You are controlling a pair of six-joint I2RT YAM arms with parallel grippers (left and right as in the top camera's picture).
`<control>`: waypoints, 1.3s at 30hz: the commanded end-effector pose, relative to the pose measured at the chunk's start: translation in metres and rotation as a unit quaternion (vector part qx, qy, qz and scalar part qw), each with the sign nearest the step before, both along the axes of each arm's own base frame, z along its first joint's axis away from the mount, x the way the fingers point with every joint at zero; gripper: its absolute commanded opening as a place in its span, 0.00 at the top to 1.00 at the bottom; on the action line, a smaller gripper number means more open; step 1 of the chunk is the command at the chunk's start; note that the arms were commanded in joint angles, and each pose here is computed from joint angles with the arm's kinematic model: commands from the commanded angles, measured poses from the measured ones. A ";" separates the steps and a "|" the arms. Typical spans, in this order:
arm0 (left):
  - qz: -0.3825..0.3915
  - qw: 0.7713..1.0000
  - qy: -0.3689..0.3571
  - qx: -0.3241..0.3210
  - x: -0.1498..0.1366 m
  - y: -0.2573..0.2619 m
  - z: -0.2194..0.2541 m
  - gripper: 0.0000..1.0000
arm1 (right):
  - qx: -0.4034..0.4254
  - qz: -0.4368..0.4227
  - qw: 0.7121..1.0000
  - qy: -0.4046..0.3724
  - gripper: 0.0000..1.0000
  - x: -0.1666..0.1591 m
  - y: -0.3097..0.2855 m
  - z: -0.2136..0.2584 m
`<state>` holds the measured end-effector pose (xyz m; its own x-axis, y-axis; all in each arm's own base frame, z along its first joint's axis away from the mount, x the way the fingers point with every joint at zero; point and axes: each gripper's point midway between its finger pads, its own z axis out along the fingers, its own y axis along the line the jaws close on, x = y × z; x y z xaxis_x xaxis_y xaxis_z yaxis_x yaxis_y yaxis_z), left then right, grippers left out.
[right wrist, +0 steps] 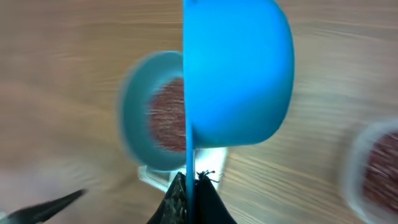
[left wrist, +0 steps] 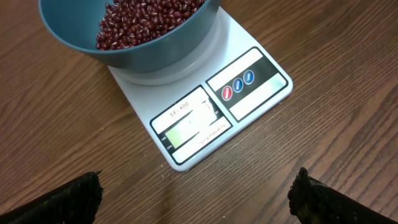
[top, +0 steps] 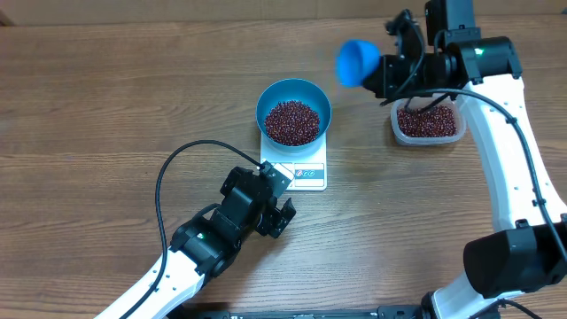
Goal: Scoop item into bowl and weigh 150g on scale
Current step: 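Lift the scoop and carry it over the teal bowl, right gripper, then tilt the scoop inside the bowl with the right gripper to pour beans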
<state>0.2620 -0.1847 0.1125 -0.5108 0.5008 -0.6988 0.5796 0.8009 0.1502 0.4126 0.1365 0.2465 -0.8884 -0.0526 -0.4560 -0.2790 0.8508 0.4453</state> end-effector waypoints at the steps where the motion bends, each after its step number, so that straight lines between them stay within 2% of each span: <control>1: -0.002 1.000 -0.003 0.002 0.000 0.002 0.000 0.00 | 0.062 0.089 0.993 -0.038 0.96 -0.015 0.043 0.031; 4: -0.002 1.000 -0.003 0.002 0.000 0.002 0.000 0.00 | 0.039 0.110 0.992 -0.047 0.96 -0.021 0.057 0.027; 9: -0.002 1.000 -0.003 0.002 0.000 0.002 0.000 0.00 | -0.069 0.102 0.990 -0.068 0.96 -0.021 0.067 0.011; 17: -0.002 1.000 -0.003 0.002 0.000 0.002 0.000 0.00 | -0.198 0.089 0.970 -0.110 0.96 -0.019 0.079 -0.002; 39: -0.002 1.000 -0.003 0.003 -0.001 0.002 0.000 0.00 | -0.233 0.101 0.964 -0.076 0.96 -0.014 0.088 -0.045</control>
